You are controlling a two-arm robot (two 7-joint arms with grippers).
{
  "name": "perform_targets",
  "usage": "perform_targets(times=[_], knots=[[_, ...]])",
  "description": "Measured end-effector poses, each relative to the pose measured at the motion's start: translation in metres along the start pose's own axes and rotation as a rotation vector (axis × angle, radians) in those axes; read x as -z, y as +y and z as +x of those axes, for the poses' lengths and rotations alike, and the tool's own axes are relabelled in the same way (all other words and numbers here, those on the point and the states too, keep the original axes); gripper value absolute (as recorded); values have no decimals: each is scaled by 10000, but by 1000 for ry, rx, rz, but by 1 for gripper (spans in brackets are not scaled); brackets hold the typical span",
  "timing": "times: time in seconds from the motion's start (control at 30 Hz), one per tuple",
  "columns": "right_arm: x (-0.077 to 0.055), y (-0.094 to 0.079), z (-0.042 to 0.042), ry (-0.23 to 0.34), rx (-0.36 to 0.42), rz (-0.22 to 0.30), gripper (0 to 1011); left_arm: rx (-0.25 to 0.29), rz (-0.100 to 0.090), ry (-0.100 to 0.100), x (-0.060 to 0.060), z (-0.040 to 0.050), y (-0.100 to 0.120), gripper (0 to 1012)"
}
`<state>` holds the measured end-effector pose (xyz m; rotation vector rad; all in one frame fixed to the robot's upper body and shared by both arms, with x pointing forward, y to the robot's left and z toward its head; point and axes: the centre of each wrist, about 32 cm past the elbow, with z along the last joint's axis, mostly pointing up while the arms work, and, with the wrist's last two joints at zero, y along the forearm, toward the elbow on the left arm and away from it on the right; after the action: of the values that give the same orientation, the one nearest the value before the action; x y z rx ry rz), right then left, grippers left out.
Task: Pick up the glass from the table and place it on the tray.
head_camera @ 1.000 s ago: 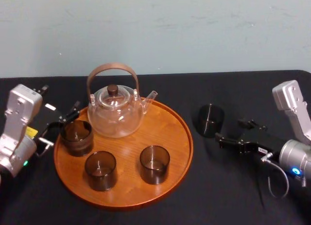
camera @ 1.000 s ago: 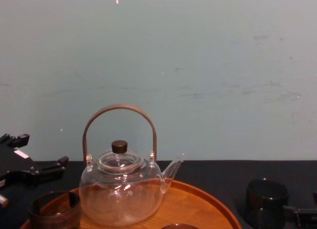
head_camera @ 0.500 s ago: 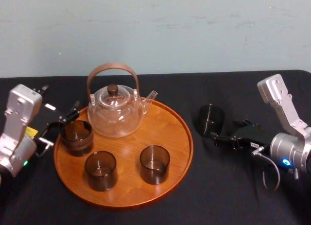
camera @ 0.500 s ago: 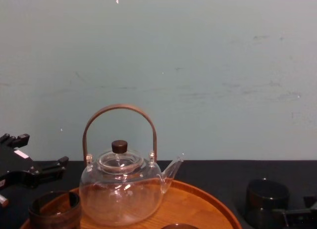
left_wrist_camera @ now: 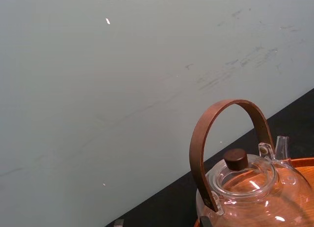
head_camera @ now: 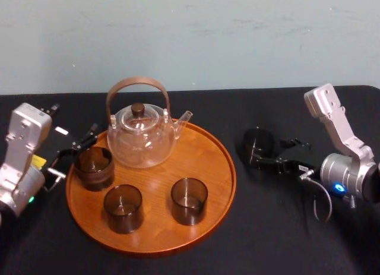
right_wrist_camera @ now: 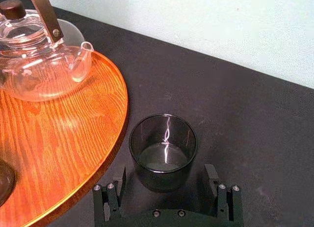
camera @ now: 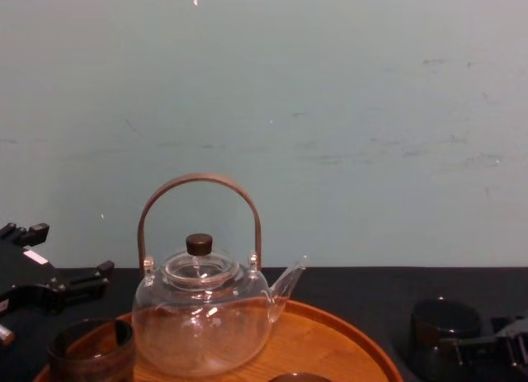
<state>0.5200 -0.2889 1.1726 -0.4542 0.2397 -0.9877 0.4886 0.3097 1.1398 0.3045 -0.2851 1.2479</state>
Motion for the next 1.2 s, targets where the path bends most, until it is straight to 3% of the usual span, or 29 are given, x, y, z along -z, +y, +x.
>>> perform_targets(times=[1.2], knots=[[-129, 333, 25, -10, -26, -15, 1002, 0, 0, 0, 0, 0, 0, 1001]])
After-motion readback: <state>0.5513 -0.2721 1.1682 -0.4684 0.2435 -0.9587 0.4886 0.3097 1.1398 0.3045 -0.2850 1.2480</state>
